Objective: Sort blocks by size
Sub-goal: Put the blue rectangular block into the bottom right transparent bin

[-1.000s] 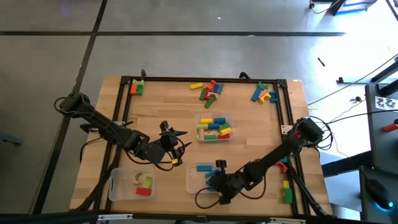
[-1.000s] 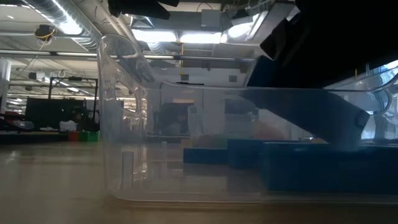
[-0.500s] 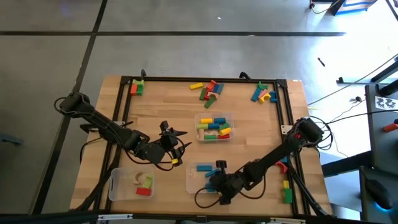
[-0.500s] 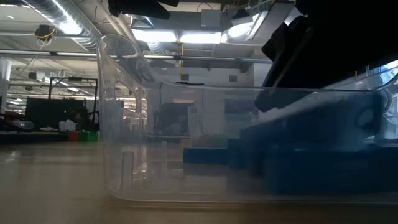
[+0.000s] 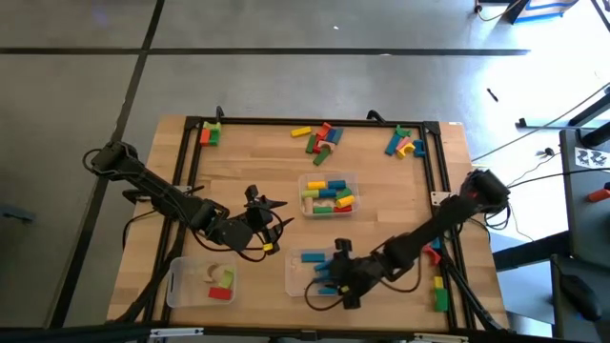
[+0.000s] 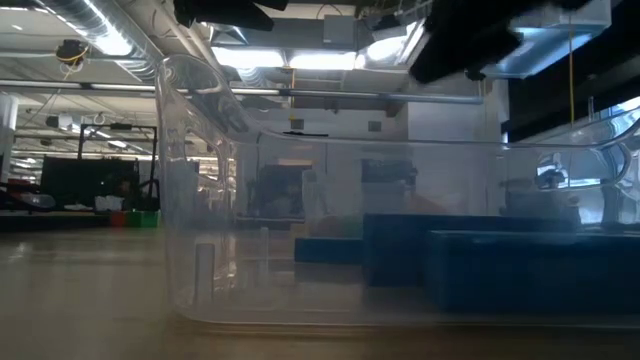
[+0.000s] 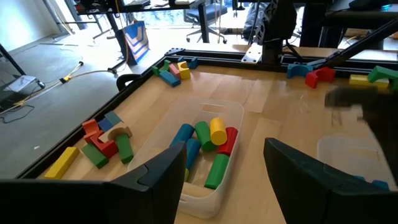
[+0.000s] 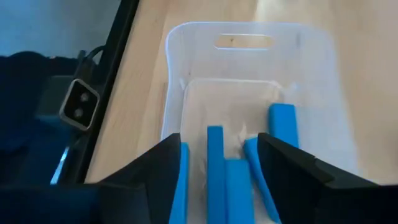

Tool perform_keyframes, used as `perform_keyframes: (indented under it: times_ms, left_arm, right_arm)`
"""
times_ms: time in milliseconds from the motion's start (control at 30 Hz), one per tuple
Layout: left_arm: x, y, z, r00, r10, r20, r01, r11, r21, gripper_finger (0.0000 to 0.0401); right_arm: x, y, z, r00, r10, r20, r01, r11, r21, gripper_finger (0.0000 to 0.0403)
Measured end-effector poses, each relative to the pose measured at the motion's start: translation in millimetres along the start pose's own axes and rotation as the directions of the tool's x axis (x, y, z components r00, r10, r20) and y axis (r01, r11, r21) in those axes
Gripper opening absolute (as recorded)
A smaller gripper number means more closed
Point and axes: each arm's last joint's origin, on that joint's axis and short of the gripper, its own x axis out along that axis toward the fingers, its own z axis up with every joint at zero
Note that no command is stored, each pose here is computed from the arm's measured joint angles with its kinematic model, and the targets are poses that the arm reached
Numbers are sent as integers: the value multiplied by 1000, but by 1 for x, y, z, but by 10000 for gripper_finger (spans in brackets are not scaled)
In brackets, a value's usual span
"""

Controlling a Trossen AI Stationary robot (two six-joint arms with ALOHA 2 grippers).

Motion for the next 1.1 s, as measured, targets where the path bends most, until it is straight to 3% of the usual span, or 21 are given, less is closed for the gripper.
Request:
perform_keyframes:
  times_ms: [100,267,400,533,733,867,1000,1100]
  left_arm:
    - [0,0,0,1000,0,0,0,1000,-2,210]
    - [0,0,0,1000,0,0,0,1000,-2,210]
    - [0,0,0,1000,1,0,-1,1000,-9,210]
    - [0,0,0,1000,1,1,-1,1000,-15,210]
    - [3,3,1,1000,13,1,-13,1000,-18,210]
    - [6,5,2,1000,25,-1,-25,999,-26,210]
    - [6,5,2,1000,27,-1,-27,999,-31,210]
    - [6,5,2,1000,26,-1,-26,999,-32,210]
  right_arm:
    - [-27,-6,4,998,-55,-5,55,998,5,217]
    - [-74,-25,-2,956,-289,-53,289,957,-3,218]
    - [-108,-51,-14,854,-516,-66,519,854,40,218]
    - [-131,-89,-35,746,-655,-123,666,731,149,218]
    - [-141,-152,-72,608,-745,-273,792,549,267,218]
    - [-140,-187,-94,517,-759,-396,855,441,272,217]
    - [-132,-218,-108,479,-740,-473,877,385,287,193]
    - [-123,-241,-113,511,-712,-481,858,391,333,155]
